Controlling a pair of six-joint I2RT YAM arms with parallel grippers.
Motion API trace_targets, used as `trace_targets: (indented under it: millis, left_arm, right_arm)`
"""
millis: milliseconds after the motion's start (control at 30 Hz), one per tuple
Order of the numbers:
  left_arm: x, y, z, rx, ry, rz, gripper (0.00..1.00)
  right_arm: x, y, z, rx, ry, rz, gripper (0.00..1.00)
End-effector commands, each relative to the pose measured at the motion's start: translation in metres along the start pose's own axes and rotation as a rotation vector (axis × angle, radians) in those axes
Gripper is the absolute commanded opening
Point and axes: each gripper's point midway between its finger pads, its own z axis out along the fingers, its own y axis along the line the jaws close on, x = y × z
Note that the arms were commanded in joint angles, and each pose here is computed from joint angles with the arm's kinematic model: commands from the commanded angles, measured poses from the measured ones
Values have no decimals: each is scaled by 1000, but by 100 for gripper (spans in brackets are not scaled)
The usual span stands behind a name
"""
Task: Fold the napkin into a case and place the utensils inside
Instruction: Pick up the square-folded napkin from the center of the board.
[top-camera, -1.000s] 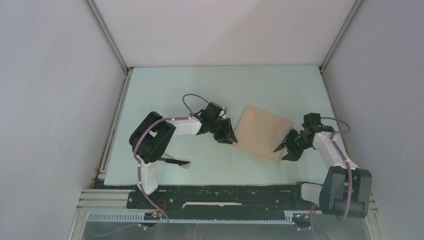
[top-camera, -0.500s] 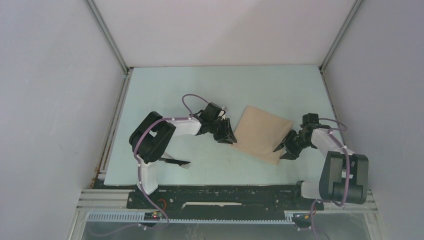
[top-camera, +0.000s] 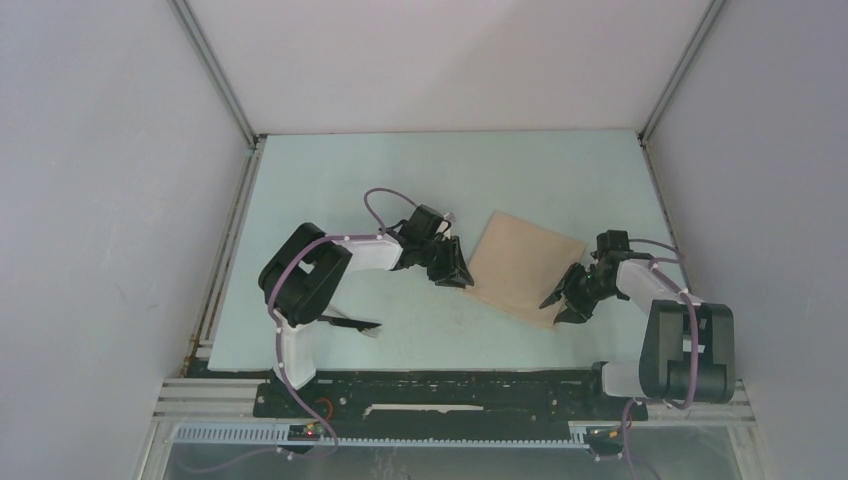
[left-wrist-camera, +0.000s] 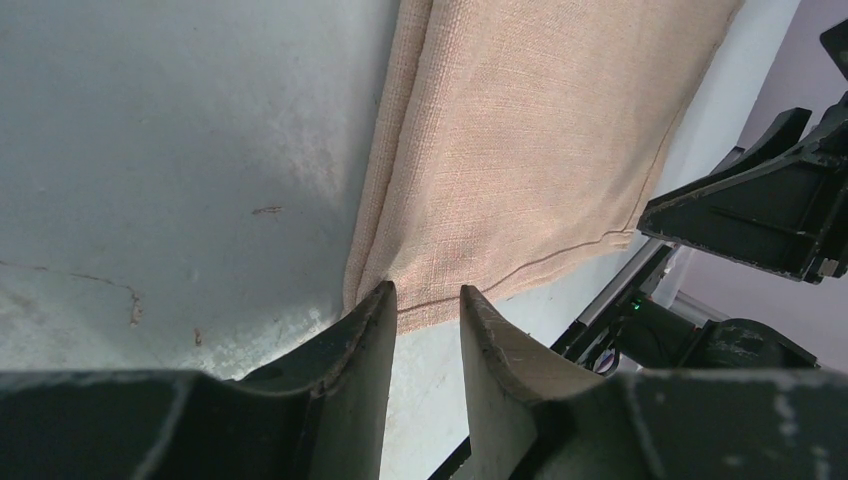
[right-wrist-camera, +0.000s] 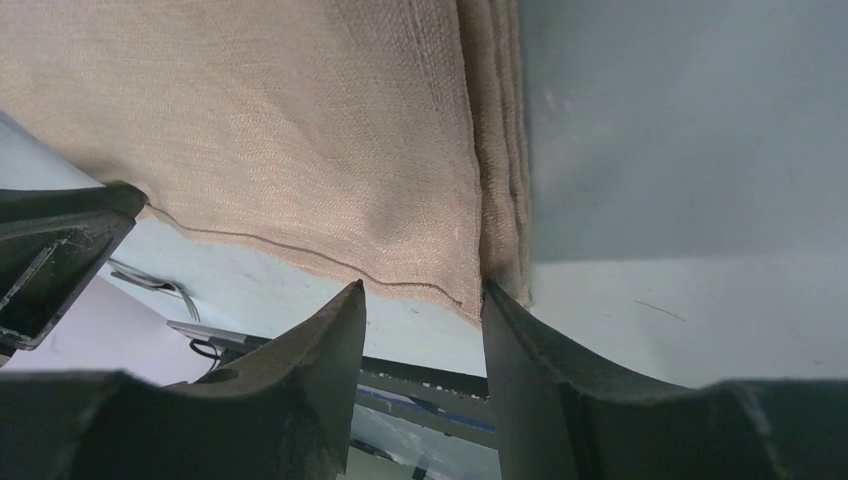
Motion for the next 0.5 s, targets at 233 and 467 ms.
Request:
trace_targets:
  millis: [233,467]
  left_arm:
    - [2,12,6,-27,9,-6,38]
    - [4,13,7,-26,16,-8,38]
  right_arm:
    - [10,11,-8,-60,-15,-8,54]
    - [13,11,-5,-78,-21,1,55]
